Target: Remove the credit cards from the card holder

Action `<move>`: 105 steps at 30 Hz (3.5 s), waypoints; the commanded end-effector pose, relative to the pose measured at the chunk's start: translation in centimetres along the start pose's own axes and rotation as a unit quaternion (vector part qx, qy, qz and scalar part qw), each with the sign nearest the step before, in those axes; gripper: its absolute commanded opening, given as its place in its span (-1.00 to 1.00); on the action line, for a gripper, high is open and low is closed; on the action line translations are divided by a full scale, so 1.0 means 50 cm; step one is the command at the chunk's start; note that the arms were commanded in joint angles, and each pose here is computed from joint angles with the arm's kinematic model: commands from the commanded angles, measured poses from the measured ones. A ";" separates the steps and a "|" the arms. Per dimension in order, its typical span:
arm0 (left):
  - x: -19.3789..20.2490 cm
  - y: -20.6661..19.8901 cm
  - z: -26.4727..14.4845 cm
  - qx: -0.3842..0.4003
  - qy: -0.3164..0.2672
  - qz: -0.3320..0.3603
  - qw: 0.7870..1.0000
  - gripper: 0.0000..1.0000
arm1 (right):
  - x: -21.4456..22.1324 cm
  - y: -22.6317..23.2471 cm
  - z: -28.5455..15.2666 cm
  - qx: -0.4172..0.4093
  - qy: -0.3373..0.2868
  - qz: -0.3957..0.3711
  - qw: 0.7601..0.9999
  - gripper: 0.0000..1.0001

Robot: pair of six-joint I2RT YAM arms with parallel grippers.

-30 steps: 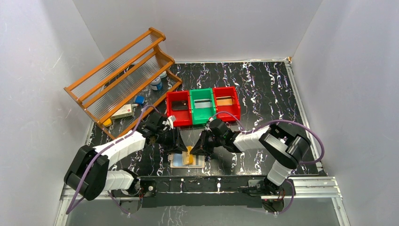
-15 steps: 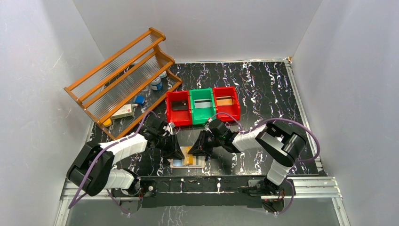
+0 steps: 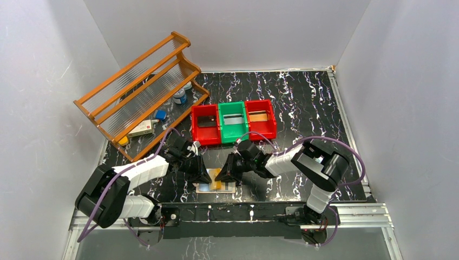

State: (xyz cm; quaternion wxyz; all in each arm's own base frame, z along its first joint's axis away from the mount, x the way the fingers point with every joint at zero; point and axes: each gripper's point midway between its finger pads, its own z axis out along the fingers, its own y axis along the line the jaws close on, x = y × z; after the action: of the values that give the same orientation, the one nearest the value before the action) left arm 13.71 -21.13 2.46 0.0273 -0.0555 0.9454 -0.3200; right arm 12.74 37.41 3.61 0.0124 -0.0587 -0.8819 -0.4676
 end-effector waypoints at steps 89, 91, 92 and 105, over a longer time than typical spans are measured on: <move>-0.043 0.020 -0.016 -0.087 -0.005 0.044 0.995 -0.07 | -0.286 0.113 -0.442 0.214 -0.463 -0.263 0.819 -1.00; -0.052 -0.003 -0.036 -0.072 -0.020 0.059 0.995 -0.07 | -0.291 0.112 -0.452 0.231 -0.464 -0.284 0.807 -1.00; -0.056 -0.015 -0.046 -0.065 -0.027 0.070 0.995 -0.07 | -0.292 0.116 -0.457 0.235 -0.463 -0.298 0.801 -1.00; -0.169 -0.036 -0.208 -0.129 -0.233 0.185 0.946 0.62 | -0.326 0.113 -0.468 0.306 -0.380 -0.440 0.754 -1.00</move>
State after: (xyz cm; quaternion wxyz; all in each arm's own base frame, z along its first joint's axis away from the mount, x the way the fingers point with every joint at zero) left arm 20.68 -18.44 12.26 0.2540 0.0388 0.9367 -0.2379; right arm 27.26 20.05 18.53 -0.5070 0.1323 -0.8479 -0.0805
